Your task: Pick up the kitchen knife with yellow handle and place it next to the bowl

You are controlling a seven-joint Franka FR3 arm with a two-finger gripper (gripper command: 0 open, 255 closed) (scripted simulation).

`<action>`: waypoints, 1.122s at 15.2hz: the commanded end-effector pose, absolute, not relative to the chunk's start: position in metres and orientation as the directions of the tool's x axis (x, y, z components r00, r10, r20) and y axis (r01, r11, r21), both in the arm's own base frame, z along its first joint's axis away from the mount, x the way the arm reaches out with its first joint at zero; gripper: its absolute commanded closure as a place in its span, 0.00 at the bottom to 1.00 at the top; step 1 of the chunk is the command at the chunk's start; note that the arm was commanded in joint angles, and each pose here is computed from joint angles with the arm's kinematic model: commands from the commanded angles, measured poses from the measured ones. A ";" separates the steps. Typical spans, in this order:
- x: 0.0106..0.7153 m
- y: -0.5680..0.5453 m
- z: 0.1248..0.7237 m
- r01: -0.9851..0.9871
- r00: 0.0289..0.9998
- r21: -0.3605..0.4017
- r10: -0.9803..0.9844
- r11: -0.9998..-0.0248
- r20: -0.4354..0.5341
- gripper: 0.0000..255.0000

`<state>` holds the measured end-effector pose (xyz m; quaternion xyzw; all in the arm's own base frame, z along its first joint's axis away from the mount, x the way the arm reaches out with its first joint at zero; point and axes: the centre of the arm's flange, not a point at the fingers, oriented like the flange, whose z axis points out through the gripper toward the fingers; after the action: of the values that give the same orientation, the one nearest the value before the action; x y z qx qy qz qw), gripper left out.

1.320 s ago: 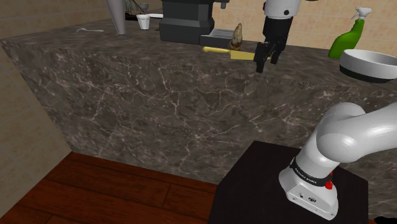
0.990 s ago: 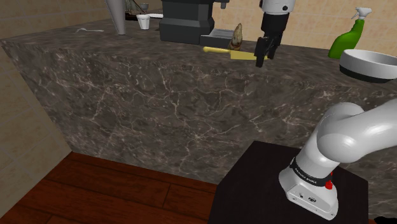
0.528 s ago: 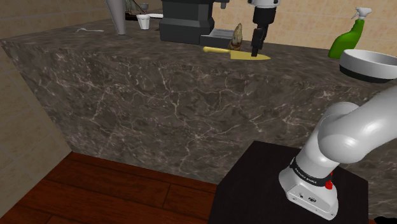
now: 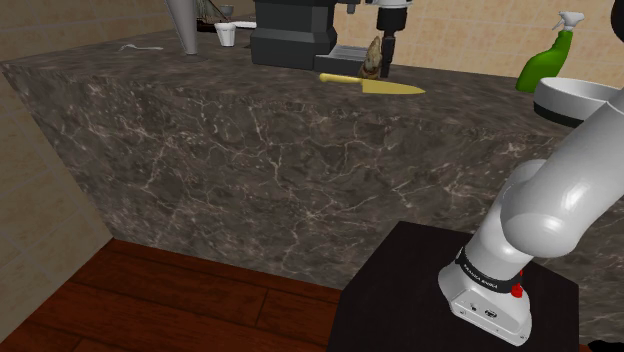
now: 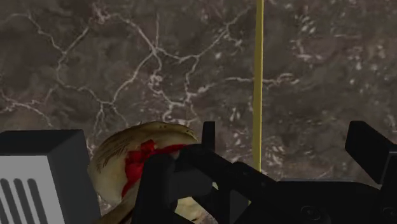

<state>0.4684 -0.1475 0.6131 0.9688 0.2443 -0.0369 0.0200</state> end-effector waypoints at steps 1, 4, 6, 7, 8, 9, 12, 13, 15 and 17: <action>0.477 -0.152 0.607 0.500 0.864 0.017 0.497 -0.866 -0.083 0.00; 0.476 -0.153 0.591 0.500 0.864 0.017 0.497 -0.866 -0.083 0.00; 0.475 -0.154 0.581 0.500 0.864 0.017 0.497 -0.866 -0.083 0.00; 0.474 -0.154 0.573 0.500 0.864 0.017 0.497 -0.866 -0.083 0.00; 0.474 -0.154 0.573 0.500 0.864 0.017 0.497 -0.866 -0.083 0.00; 0.474 -0.154 0.573 0.500 0.864 0.017 0.497 -0.866 -0.083 0.00; 0.474 -0.154 0.573 0.500 0.864 0.017 0.497 -0.866 -0.083 0.00; 0.474 -0.154 0.573 0.500 0.864 0.017 0.497 -0.866 -0.083 0.00; 0.474 -0.154 0.573 0.500 0.864 0.017 0.497 -0.866 -0.083 0.00; 0.474 -0.154 0.572 0.500 0.864 0.017 0.497 -0.866 -0.083 1.00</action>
<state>0.4743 -0.1545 0.5728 0.9653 0.2579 -0.0375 0.0188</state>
